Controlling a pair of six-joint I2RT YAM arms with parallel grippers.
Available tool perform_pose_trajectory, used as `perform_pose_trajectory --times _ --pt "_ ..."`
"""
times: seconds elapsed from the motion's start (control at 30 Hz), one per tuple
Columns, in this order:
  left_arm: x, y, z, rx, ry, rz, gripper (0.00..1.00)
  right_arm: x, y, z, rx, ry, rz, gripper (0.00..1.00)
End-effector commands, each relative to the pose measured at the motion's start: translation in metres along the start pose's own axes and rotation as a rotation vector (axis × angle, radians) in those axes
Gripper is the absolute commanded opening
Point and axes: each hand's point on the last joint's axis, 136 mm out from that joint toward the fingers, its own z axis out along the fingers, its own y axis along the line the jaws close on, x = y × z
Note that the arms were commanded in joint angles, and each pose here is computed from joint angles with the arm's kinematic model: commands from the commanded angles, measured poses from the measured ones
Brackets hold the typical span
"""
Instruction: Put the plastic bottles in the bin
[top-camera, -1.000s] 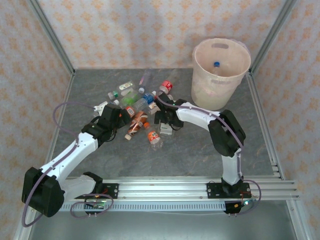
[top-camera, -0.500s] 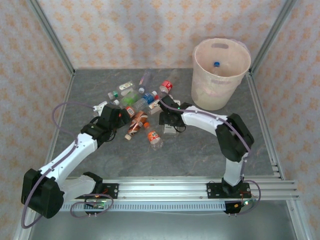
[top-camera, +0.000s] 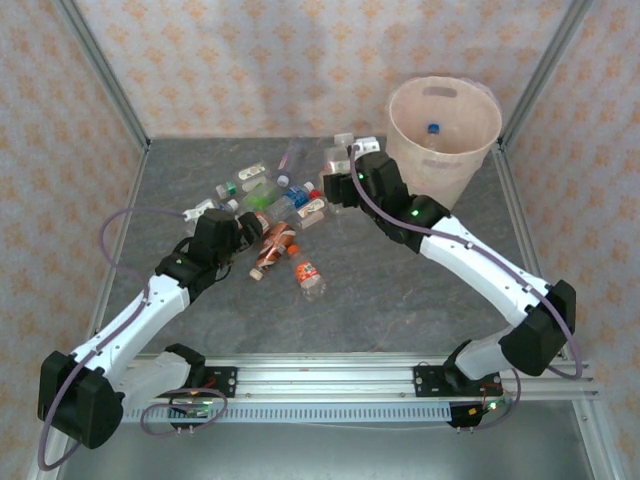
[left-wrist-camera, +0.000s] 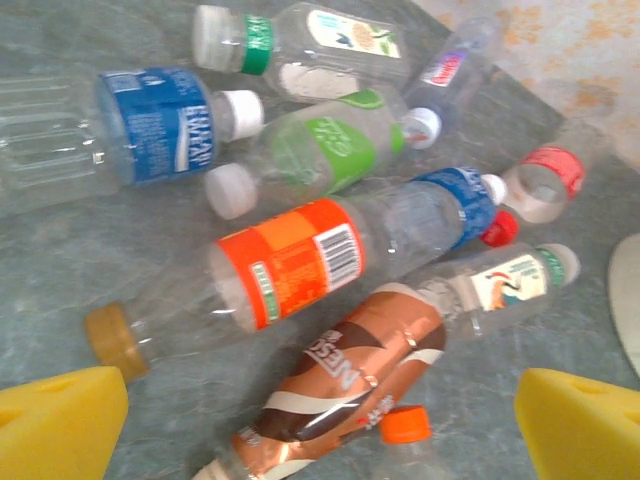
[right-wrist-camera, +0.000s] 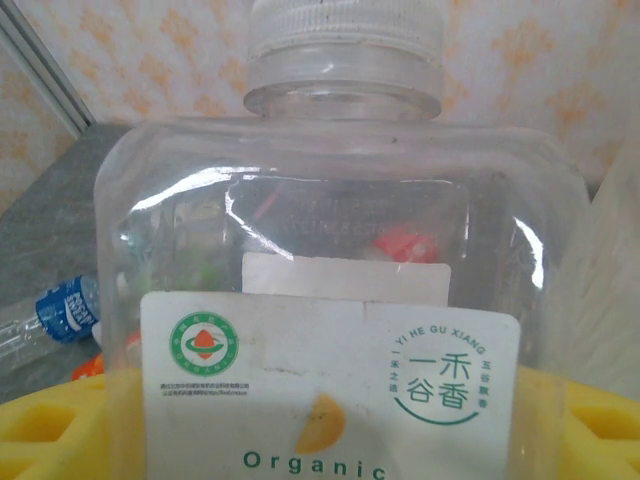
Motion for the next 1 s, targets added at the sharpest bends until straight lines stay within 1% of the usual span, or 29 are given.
perform_pose_trajectory --times 0.0,0.13,0.2,0.27,0.37,0.47,0.53,0.67,0.83,0.97 --pt "-0.007 -0.035 -0.007 0.156 -0.004 0.032 1.00 -0.052 -0.011 -0.017 0.012 -0.140 -0.068 0.70" --pt "-0.006 -0.060 -0.013 0.203 0.003 0.112 1.00 -0.086 -0.026 -0.027 -0.025 -0.176 -0.063 0.71" --pt "-0.004 -0.065 -0.012 0.202 0.007 0.133 1.00 -0.100 -0.039 -0.031 -0.009 -0.179 -0.087 0.71" --pt "-0.002 -0.063 -0.007 0.176 0.010 0.126 1.00 -0.110 -0.059 -0.032 0.034 -0.170 -0.089 0.71" --pt "0.000 -0.044 0.003 0.051 0.027 0.109 1.00 -0.125 -0.099 -0.030 0.090 -0.160 -0.017 0.72" --pt "0.005 -0.043 0.009 0.036 0.049 0.104 1.00 -0.133 -0.139 -0.026 0.171 -0.143 0.030 0.74" --pt "0.007 -0.042 0.011 0.028 0.053 0.098 1.00 -0.134 -0.166 -0.019 0.230 -0.104 0.050 0.74" --pt "0.007 -0.037 0.011 -0.002 0.055 0.103 1.00 -0.128 -0.215 -0.007 0.400 -0.023 0.068 0.75" --pt "0.008 -0.031 0.011 -0.027 0.055 0.102 1.00 -0.111 -0.257 0.014 0.614 0.059 0.058 0.76" --pt "0.010 -0.027 0.010 -0.039 0.056 0.105 1.00 -0.098 -0.284 0.020 0.768 0.123 0.053 0.78"
